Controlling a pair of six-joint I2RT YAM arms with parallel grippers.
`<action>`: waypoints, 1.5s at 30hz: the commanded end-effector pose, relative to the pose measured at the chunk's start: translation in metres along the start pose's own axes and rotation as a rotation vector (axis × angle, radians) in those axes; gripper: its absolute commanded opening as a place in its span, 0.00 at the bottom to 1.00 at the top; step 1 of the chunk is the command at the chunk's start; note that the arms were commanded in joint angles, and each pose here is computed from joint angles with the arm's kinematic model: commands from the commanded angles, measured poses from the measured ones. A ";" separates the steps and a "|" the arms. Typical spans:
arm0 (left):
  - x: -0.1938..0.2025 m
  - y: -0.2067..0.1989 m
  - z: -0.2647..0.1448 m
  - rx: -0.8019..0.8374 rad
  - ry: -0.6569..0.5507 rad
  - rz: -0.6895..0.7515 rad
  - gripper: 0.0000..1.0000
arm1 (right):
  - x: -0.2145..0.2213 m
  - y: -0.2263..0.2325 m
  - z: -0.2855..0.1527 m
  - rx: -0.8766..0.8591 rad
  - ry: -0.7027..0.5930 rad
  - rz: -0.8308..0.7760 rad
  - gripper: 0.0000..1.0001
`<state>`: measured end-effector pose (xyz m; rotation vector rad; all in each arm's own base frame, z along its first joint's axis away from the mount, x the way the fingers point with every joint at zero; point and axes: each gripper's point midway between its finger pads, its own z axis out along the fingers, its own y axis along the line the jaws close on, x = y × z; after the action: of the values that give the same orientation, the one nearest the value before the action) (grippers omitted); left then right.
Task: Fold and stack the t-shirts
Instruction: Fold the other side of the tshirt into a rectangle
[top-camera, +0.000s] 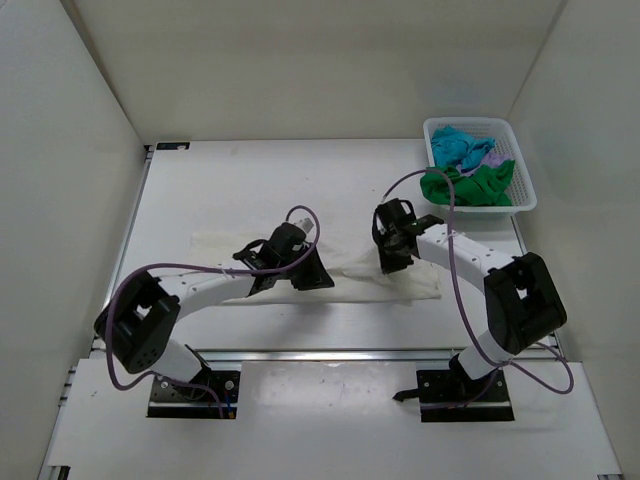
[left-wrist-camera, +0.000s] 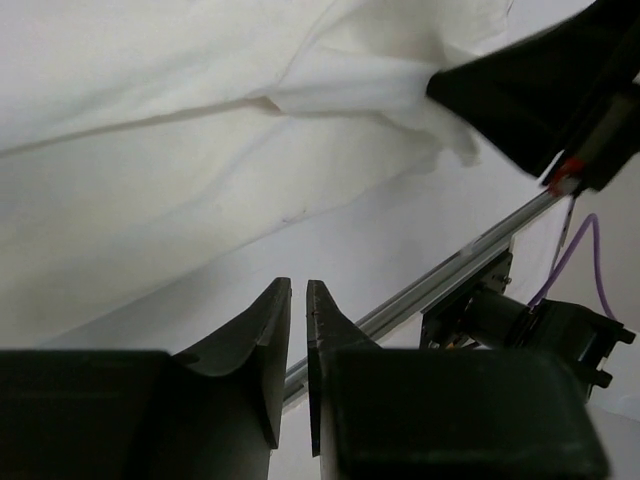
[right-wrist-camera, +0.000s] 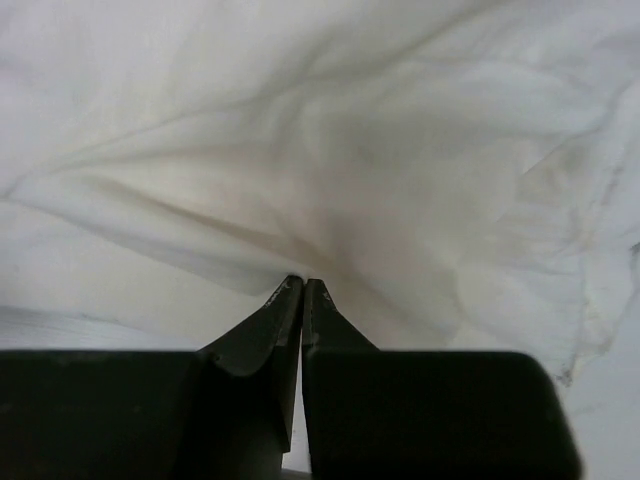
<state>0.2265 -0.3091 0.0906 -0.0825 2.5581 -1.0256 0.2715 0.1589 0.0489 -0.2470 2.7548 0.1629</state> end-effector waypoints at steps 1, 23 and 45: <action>-0.007 -0.024 0.008 0.042 -0.017 0.022 0.24 | -0.034 -0.016 -0.003 0.020 -0.071 0.020 0.01; -0.004 -0.036 0.066 -0.104 -0.054 -0.007 0.06 | -0.116 -0.033 -0.023 -0.122 -0.186 0.186 0.21; -0.055 -0.041 0.103 -0.111 -0.104 -0.023 0.16 | -0.014 0.024 -0.022 -0.244 -0.077 -0.010 0.46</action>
<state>0.3091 -0.3884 0.0592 -0.2200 2.5386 -0.8544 0.2554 0.1685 0.0664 -0.2553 2.7324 0.4812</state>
